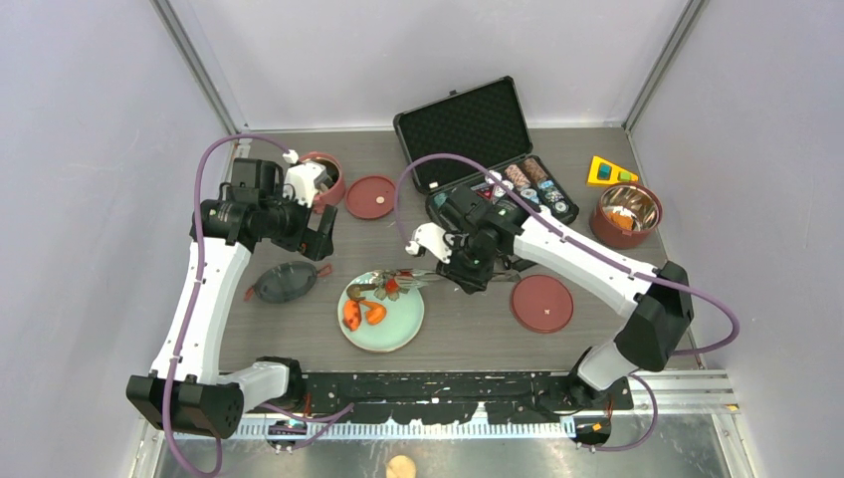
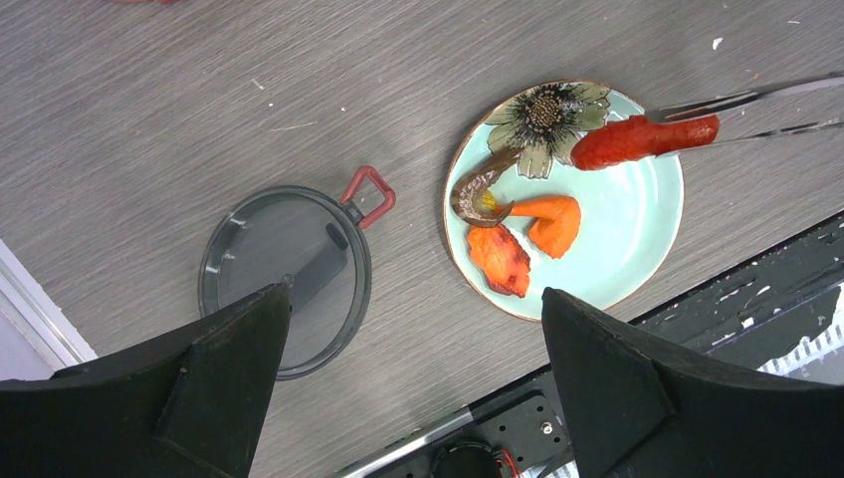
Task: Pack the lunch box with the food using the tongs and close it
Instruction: Pick up the fake food from the plate, then place the fake food in the packing box.
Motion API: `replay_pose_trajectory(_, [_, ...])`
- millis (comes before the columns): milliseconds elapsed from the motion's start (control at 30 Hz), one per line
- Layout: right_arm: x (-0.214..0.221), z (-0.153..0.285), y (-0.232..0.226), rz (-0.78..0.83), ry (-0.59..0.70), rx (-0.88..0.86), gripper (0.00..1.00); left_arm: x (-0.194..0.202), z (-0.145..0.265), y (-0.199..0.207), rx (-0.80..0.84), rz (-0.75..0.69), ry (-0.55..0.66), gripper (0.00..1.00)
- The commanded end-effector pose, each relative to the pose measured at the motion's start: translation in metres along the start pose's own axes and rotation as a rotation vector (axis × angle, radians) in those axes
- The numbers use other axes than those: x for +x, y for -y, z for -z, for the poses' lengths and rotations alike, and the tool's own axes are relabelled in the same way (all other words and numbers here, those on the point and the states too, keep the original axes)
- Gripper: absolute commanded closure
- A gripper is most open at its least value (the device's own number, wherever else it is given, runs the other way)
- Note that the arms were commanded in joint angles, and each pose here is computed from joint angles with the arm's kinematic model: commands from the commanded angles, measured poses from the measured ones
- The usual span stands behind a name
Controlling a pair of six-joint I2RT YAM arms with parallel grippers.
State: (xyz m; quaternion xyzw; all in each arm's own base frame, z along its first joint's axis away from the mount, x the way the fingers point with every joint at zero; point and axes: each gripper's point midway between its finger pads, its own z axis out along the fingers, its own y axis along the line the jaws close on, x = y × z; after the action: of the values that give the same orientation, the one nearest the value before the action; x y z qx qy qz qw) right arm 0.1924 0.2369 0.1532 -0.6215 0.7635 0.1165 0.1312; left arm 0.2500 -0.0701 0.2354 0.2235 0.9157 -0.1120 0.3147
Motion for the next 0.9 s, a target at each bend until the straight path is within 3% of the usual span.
replay_pose_trajectory(0, [-0.01, 0.021, -0.003, -0.059, 0.109, -0.02, 0.97, -0.004, 0.0, 0.002, 0.005, -0.003, 0.013, 0.0])
replay_pose_trajectory(200, [-0.013, 0.06, 0.015, -0.194, 0.246, -0.029, 0.99, -0.004, 0.0, 0.002, 0.009, 0.0, 0.011, 0.0])
replay_pose_trajectory(367, [0.014, 0.106, 0.056, -0.39, 0.349, 0.029, 0.99, -0.004, 0.0, 0.003, 0.015, 0.0, 0.013, 0.0])
replay_pose_trajectory(633, [0.101, 0.17, 0.11, -0.732, 0.454, 0.251, 0.99, -0.005, 0.001, 0.005, 0.021, -0.002, 0.021, 0.0])
replay_pose_trajectory(867, [0.201, 0.206, 0.135, -1.016, 0.423, 0.416, 0.99, -0.007, 0.002, 0.005, 0.022, -0.003, 0.027, 0.0])
